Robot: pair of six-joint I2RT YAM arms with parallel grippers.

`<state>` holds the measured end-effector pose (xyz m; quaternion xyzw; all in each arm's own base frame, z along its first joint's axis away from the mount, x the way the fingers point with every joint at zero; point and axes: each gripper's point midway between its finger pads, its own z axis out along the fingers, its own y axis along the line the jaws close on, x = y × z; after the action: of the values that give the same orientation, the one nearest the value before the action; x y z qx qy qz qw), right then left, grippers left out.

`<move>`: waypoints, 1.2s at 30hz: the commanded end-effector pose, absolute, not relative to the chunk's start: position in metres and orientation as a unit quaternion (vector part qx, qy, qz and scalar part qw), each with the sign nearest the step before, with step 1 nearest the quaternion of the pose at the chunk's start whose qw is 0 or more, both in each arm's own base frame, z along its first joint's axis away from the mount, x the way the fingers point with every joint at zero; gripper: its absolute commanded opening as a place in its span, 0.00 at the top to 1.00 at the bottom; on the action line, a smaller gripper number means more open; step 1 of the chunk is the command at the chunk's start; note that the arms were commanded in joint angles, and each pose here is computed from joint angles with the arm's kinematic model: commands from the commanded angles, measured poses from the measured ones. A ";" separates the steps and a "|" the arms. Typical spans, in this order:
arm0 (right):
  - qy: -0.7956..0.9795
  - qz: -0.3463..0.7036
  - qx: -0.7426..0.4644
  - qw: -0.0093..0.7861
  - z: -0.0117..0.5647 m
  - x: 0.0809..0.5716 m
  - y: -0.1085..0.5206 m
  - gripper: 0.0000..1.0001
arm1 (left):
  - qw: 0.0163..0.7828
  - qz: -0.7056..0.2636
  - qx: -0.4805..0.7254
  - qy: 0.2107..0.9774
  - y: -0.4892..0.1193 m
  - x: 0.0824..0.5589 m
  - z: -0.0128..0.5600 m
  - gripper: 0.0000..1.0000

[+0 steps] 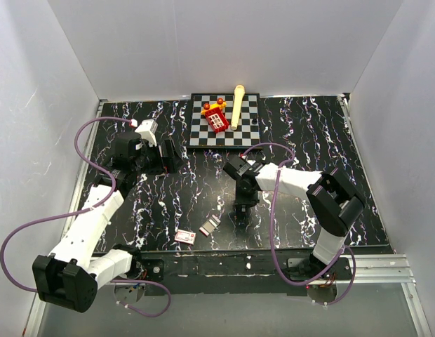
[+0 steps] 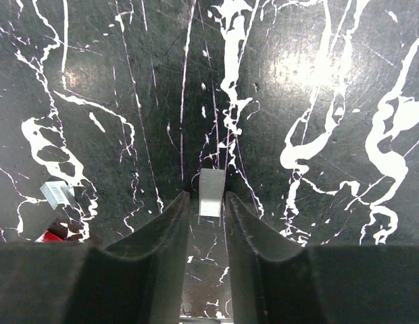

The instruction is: Unload the staples from the stapler

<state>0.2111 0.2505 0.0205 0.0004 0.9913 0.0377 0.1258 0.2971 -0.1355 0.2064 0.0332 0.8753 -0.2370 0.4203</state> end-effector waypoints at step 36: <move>0.911 0.193 -0.310 0.192 0.100 0.153 0.346 0.92 | 0.496 -0.162 -0.025 0.853 -0.096 0.297 0.234 0.02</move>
<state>0.1606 0.3190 0.0864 -0.2398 0.9439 0.1323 0.1847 0.2955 -0.1104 0.2278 -0.0009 0.8599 -0.1888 0.4742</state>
